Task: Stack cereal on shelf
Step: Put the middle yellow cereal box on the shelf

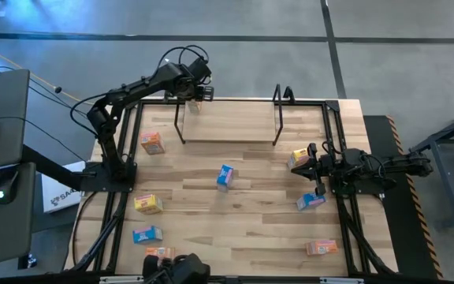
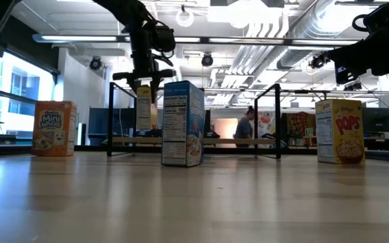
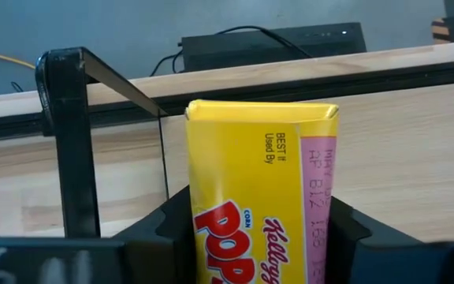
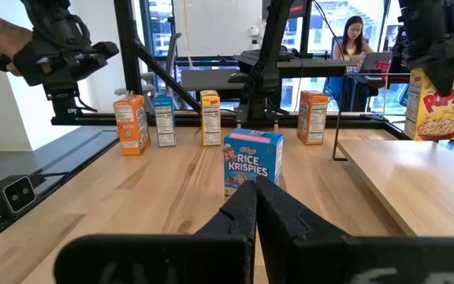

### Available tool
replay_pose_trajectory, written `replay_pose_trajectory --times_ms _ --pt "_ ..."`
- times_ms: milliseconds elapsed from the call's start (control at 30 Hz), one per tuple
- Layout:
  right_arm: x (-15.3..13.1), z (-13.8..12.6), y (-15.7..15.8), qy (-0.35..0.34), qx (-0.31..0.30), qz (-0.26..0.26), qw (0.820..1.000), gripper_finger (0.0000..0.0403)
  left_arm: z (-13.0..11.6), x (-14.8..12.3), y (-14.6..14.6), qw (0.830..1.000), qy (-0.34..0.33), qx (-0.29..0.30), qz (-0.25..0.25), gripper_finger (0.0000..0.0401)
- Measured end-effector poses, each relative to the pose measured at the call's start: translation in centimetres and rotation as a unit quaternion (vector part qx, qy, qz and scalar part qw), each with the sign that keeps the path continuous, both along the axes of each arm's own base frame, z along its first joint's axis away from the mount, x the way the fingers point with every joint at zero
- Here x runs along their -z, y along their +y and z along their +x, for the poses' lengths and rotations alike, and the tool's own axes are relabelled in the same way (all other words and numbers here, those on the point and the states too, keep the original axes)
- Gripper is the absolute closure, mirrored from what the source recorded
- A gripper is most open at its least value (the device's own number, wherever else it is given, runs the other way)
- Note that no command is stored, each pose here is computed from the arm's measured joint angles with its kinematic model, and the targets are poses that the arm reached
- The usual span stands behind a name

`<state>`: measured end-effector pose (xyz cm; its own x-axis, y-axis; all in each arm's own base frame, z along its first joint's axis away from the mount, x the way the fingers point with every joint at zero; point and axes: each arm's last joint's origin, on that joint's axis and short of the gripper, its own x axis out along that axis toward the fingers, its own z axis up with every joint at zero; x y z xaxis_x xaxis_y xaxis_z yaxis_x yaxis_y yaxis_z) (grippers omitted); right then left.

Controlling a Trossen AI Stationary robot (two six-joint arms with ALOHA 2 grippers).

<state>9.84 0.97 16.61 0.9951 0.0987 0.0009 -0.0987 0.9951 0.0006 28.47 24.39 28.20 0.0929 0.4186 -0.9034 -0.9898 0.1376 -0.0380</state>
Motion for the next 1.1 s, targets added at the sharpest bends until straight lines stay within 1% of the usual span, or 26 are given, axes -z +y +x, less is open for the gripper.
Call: replay_pose_trajectory --times_ms 233,367,533,900,1000,1100 --pt "0.0 0.0 0.0 0.0 0.0 0.0 1.0 0.0402 0.0 0.0 0.0 1.0 0.0 0.0 0.0 0.019" --pt "0.0 0.0 0.0 0.0 0.0 0.0 1.0 0.0402 0.0 0.0 0.0 1.0 -0.002 0.001 -0.003 0.0175" --pt "0.0 0.0 0.0 0.0 0.0 0.0 1.0 0.0402 -0.2 -0.3 0.2 1.0 -0.009 -0.004 -0.001 0.0172" --pt "0.0 0.0 0.0 0.0 0.0 0.0 1.0 0.0402 -1.3 -4.2 1.0 0.997 -0.061 -0.023 0.043 0.0172" --pt "0.0 0.0 0.0 0.0 0.0 0.0 1.0 0.0402 -1.1 -4.9 1.0 0.997 -0.063 0.001 0.051 0.0172" --pt "0.0 0.0 0.0 0.0 0.0 0.0 1.0 0.0402 -0.8 -5.8 0.6 0.995 -0.057 0.045 0.067 0.0172"
